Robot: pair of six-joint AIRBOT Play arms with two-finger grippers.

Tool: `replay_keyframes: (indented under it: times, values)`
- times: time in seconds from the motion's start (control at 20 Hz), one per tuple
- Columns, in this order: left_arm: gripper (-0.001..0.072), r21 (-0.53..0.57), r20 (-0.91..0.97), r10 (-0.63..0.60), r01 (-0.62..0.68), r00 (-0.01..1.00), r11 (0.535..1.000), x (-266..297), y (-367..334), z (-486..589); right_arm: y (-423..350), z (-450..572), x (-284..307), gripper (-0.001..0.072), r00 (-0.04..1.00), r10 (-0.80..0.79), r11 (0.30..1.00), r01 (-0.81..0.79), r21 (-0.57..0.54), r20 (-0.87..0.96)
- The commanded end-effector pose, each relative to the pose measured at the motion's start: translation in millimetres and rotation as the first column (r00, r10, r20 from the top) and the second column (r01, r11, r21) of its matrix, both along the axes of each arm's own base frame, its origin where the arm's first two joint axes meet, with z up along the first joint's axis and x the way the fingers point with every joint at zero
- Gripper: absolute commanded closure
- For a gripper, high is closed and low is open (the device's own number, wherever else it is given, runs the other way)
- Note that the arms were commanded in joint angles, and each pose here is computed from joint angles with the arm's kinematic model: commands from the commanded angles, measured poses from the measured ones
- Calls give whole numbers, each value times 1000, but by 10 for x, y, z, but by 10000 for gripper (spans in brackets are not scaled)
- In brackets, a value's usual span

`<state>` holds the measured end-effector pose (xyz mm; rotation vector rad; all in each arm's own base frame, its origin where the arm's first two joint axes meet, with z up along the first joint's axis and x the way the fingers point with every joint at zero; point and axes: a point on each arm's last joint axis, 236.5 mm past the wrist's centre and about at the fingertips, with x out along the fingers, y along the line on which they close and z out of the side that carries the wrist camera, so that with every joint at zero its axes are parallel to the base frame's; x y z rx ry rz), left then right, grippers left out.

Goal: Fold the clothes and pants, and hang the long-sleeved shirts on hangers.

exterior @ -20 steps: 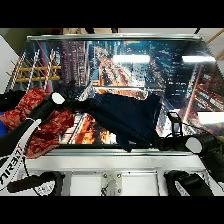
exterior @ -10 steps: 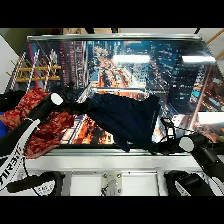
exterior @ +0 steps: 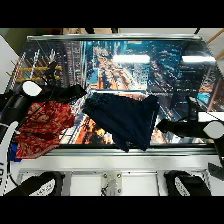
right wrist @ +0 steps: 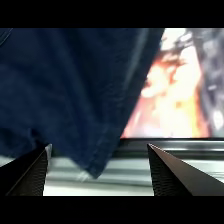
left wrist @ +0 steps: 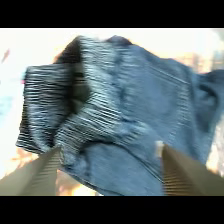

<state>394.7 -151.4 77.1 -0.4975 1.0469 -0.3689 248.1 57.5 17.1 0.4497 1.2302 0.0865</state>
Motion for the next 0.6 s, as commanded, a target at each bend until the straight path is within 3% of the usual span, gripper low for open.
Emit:
replay_keyframes:
  times: [0.0, 0.05, 0.4, 0.55]
  values:
    - [568, -6, 73, -60, 60, 996, 998, -160, -187, 343, -349, -254, 130, 63, 996, -71, 992, 75, 97, -52]
    - [677, -7, 85, -85, 86, 993, 996, -199, -297, 373, -369, -412, 174, 63, 993, -89, 982, 101, 157, -81]
    - [677, -4, 46, -257, 258, 965, 966, -497, -993, 157, -67, -1216, 311, 67, 963, -44, 915, 146, 377, -266]
    - [677, -5, 14, -286, 286, 958, 958, -555, -1107, 39, 178, -1317, 358, 68, 964, -5, 919, 109, 378, -267]
